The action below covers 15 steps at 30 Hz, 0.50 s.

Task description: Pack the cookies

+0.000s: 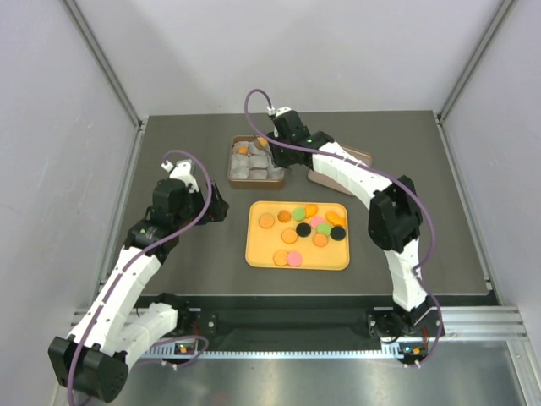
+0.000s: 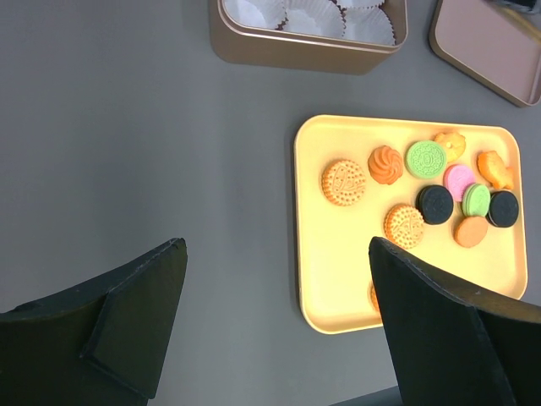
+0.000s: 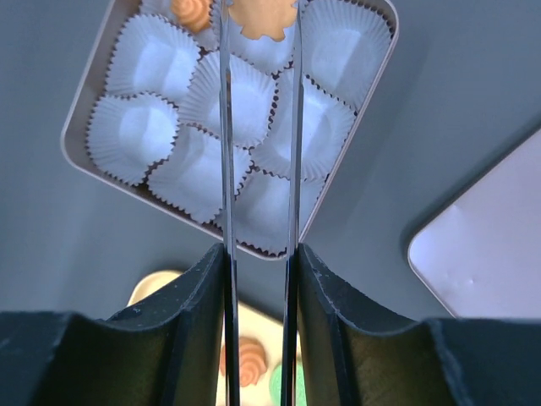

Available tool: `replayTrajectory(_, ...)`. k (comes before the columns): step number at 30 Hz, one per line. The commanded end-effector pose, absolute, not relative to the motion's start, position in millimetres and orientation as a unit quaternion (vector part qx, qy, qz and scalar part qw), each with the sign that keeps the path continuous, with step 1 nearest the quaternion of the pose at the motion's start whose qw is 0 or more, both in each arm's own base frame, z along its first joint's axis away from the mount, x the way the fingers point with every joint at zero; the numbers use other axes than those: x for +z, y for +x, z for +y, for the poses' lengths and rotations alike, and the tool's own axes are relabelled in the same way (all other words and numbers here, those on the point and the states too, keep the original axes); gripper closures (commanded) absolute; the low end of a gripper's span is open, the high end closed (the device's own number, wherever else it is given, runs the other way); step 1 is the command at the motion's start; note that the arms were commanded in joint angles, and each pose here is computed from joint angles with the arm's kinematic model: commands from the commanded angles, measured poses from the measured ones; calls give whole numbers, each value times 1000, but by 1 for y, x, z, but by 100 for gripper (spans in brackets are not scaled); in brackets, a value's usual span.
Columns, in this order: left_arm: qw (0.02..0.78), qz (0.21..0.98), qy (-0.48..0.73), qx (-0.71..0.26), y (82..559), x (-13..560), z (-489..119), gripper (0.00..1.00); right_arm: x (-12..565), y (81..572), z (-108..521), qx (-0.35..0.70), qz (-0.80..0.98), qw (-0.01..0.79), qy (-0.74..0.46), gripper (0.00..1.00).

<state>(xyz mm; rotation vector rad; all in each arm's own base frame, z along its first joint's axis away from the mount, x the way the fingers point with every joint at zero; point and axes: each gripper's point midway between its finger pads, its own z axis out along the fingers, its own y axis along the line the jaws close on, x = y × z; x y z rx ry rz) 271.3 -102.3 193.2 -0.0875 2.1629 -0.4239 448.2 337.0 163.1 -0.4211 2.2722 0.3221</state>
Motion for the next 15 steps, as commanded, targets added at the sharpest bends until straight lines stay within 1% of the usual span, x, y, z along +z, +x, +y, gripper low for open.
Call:
replayTrajectory(1, 462, 870, -34, -171, 277, 199, -102, 7, 198, 472, 347, 150, 872, 439, -158, 67)
replayTrajectory(15, 459, 871, -36, -174, 279, 197, -101, 7, 165, 473, 352, 151, 884, 411, -164, 66)
